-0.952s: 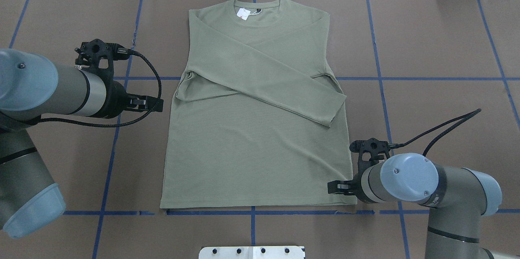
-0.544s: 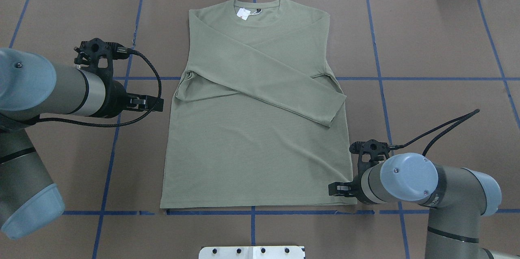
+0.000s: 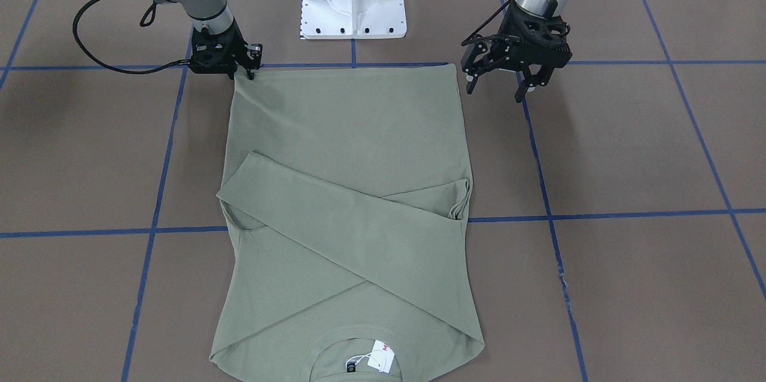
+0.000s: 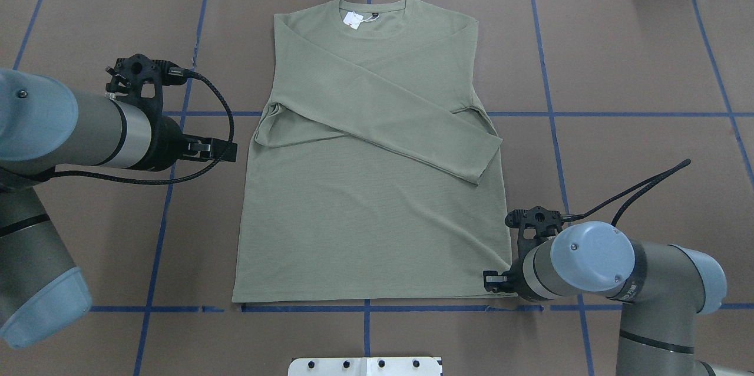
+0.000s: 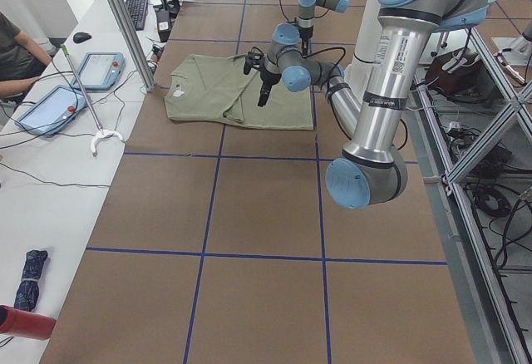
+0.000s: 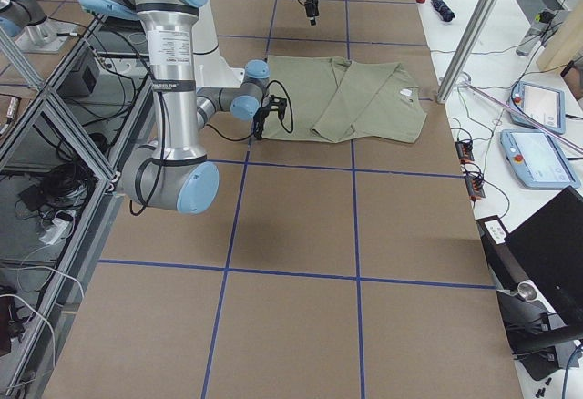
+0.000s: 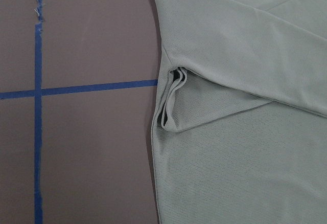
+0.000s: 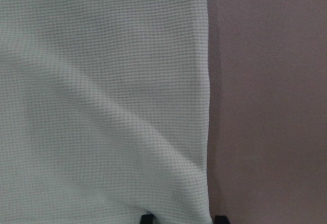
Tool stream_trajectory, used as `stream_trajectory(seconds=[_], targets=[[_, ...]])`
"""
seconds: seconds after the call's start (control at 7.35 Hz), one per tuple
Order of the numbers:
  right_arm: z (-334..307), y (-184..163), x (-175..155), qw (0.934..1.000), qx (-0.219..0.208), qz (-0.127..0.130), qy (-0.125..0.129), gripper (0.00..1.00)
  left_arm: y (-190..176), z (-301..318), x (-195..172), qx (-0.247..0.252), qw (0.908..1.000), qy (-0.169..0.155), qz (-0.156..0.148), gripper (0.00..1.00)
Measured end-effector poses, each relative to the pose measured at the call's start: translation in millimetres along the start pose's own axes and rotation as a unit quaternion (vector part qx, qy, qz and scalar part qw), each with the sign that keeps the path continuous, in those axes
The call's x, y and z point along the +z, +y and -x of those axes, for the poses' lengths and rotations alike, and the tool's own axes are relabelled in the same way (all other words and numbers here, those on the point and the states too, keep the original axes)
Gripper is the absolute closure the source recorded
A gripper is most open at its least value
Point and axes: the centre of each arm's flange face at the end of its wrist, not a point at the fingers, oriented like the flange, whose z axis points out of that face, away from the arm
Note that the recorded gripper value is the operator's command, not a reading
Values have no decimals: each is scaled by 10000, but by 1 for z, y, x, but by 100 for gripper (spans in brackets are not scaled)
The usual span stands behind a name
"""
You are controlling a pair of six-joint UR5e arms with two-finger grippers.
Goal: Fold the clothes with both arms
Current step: 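Move both grippers down to the shirt hem corners nearest the robot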
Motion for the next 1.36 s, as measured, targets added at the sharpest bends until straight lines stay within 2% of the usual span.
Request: stream_trajectory(seconds=[0.14, 0.27, 0.68, 0.95, 1.09, 1.36], targets=[[0, 1, 0, 10000, -3, 22, -4, 91, 0, 0, 0, 5, 10000, 3, -2, 1], [0, 1, 0, 10000, -7, 49, -12, 100, 0, 0, 0, 7, 10000, 5, -3, 2], [3, 2, -9, 9999, -4, 51, -99, 100, 1, 1, 3, -3, 10000, -23, 20, 2], [12, 4, -28, 9995, 92, 13, -296, 100, 9, 1, 13, -120, 9998, -82, 120, 2], [16, 4, -37, 9991, 170, -15, -392, 100, 26, -8, 29, -339, 9989, -108, 308, 2], [18, -2, -50, 9983, 264, -105, -502, 100, 86, -40, 62, -819, 9942, -187, 677, 3]])
